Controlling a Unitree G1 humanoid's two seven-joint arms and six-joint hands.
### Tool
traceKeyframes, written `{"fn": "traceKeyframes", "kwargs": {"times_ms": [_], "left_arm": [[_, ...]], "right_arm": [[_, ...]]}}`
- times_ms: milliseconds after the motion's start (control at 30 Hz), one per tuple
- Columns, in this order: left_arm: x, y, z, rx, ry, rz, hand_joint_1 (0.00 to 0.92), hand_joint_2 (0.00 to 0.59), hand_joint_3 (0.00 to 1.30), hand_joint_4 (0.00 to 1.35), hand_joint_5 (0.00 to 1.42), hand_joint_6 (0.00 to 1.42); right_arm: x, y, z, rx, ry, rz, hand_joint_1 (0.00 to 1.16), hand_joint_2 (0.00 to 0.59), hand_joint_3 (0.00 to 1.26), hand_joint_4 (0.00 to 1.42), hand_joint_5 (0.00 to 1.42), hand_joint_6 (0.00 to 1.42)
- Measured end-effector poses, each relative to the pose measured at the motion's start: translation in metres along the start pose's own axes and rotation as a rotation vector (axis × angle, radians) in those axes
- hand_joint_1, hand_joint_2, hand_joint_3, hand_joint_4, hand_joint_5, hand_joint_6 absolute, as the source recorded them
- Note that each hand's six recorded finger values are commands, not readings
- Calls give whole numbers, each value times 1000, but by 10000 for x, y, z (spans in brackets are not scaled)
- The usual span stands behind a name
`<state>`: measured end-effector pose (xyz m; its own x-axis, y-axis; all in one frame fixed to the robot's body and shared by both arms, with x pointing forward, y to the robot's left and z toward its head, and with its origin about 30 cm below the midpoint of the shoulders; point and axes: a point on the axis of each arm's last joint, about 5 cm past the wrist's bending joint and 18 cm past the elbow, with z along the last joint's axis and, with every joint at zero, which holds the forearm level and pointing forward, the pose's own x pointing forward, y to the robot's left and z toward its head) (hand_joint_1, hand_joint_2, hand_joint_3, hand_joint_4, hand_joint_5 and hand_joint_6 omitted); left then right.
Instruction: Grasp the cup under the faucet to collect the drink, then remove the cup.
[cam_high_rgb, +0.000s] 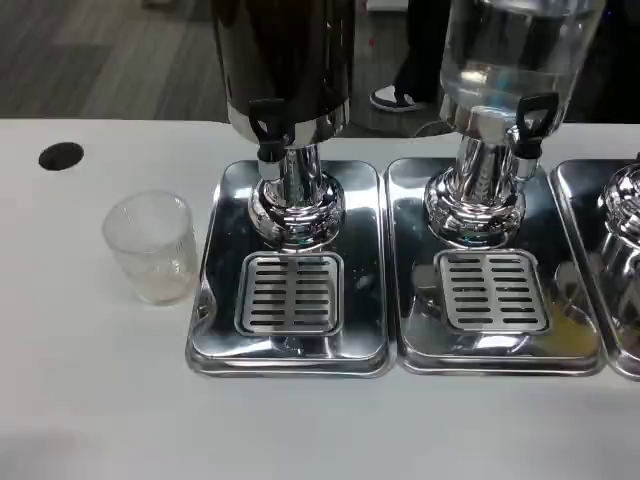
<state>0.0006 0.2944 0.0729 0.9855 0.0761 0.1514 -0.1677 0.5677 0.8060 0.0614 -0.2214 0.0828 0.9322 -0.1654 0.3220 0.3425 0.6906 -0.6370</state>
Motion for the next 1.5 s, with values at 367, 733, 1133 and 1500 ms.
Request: {"fn": "traceKeyframes", "kwargs": {"times_ms": [367, 733, 1133, 1500], "left_arm": [[-48, 15, -1, 5, 1, -5, 53, 77, 85, 0, 0, 0], [-83, 26, 5, 3, -3, -7, 65, 75, 79, 0, 0, 0], [-89, 38, -72, -67, 40, 47, 75, 64, 55, 0, 0, 0], [123, 98, -220, -239, 74, 55, 58, 38, 0, 0, 0, 0]], "right_arm": [[-44, 4, -9, 3, 4, 9, 745, 571, 422, 352, 275, 180], [-74, -17, -12, 1, 5, 6, 745, 571, 422, 356, 283, 180], [-141, -28, -8, 1, 25, 2, 745, 571, 422, 356, 286, 180], [-135, -13, -1, 6, 23, -7, 745, 571, 422, 356, 286, 180]]}}
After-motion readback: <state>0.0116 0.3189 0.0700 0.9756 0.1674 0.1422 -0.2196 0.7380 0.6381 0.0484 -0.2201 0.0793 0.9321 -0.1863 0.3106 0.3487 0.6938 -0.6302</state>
